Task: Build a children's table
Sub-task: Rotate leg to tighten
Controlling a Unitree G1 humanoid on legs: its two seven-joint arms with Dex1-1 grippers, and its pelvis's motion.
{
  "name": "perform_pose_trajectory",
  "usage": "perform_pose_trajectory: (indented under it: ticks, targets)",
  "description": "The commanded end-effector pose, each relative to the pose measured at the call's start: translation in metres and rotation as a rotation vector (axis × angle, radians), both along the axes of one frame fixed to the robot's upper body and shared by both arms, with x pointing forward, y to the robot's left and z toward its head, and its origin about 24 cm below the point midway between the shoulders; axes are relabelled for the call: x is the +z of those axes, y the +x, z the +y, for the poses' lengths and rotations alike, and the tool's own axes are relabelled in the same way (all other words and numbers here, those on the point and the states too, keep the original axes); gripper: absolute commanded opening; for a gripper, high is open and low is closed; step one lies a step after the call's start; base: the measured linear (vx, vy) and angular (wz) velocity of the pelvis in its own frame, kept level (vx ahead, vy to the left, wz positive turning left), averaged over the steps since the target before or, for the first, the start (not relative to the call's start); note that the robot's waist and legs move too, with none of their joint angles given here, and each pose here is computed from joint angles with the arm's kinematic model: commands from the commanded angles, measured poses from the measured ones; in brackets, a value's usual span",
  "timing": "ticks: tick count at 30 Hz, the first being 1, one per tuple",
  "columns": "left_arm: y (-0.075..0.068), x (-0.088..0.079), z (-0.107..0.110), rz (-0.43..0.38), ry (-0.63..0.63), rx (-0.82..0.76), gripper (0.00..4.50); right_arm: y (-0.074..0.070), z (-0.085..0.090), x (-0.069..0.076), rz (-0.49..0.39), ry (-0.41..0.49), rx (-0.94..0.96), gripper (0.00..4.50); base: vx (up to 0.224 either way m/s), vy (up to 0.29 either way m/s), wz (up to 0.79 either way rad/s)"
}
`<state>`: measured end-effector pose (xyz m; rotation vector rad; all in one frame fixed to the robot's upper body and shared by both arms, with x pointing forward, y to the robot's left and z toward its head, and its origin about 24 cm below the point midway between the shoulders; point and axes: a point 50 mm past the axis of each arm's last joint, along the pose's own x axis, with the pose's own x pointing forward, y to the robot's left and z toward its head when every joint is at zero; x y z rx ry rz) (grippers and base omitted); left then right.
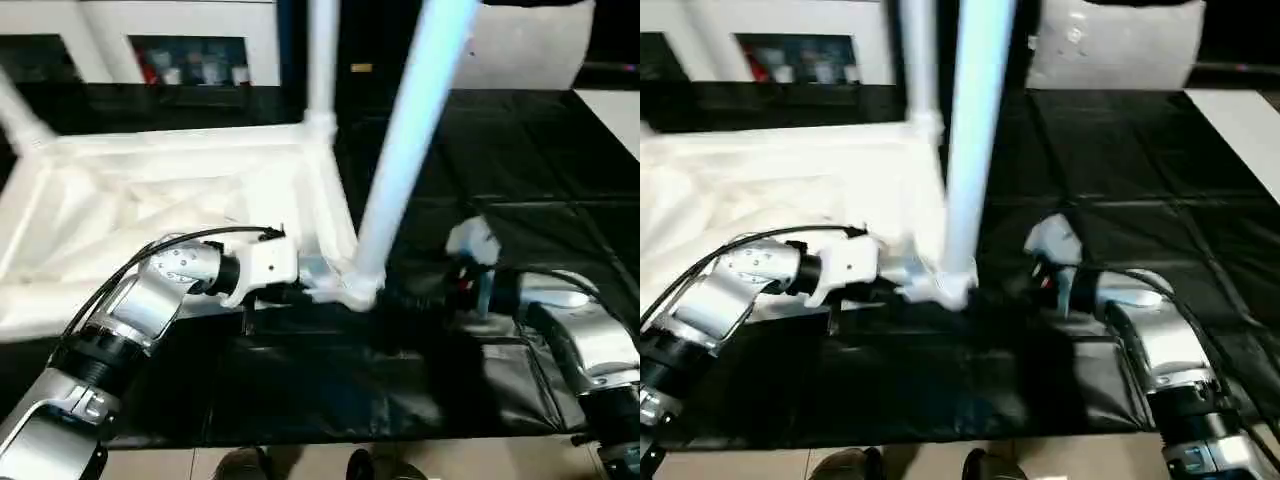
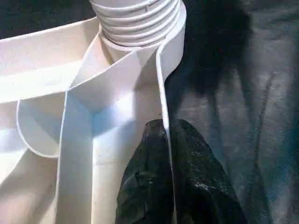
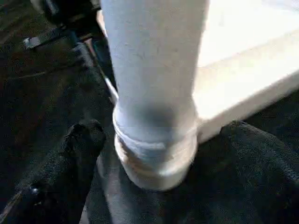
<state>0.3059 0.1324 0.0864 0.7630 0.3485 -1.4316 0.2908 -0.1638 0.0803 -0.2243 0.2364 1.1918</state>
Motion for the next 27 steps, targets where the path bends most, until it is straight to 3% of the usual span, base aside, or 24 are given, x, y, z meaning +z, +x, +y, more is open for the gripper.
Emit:
perform_pose_trajectory:
  ticks: [1, 19, 27]
  targets:
    - [-0.013, -0.015, -0.010, 0.060, 0.093, -0.146, 0.00, 0.004, 0.003, 0.000, -0.008, -0.019, 0.017, 4.47, 0.000, 0.000, 0.00]
    - [-0.007, -0.014, -0.010, 0.048, 0.075, -0.162, 0.00, 0.005, 0.013, -0.009, 0.081, 0.013, 0.061, 2.94, 0.000, 0.000, 0.00]
    - [-0.005, -0.016, -0.008, 0.063, 0.043, -0.090, 0.00, -0.006, 0.016, -0.017, 0.148, 0.065, 0.061, 2.75, 0.000, 0.000, 0.00]
